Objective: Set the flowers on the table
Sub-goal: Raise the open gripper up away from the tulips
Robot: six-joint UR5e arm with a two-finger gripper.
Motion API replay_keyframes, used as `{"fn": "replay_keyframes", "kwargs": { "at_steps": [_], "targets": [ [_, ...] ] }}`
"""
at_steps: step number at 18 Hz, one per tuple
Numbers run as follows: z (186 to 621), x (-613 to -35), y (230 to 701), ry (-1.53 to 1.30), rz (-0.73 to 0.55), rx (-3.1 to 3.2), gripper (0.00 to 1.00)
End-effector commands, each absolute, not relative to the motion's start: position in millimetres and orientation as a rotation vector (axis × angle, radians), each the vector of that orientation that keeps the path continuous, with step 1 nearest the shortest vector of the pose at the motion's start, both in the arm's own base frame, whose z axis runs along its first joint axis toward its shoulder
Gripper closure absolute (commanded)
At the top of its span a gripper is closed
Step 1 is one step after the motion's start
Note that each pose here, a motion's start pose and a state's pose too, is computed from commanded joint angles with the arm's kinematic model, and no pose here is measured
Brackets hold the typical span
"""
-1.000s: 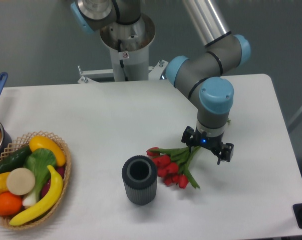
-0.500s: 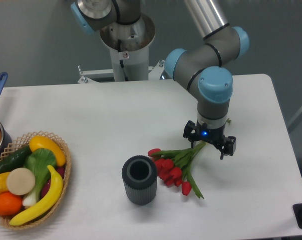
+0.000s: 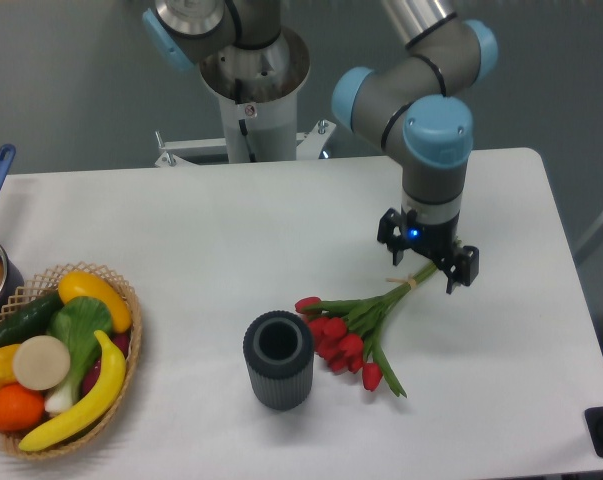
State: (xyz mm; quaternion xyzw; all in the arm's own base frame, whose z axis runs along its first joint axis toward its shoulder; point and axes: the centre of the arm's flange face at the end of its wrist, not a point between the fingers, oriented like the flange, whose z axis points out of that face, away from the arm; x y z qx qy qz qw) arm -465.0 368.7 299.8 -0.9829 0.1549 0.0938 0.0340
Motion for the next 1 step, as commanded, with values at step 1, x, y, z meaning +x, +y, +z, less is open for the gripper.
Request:
{"fn": "replay_keyframes", "kwargs": {
  "at_steps": [1],
  "targets": [
    [299.8, -464.4, 369.4, 0.479, 0.288, -3.022, 0.00]
  ]
}}
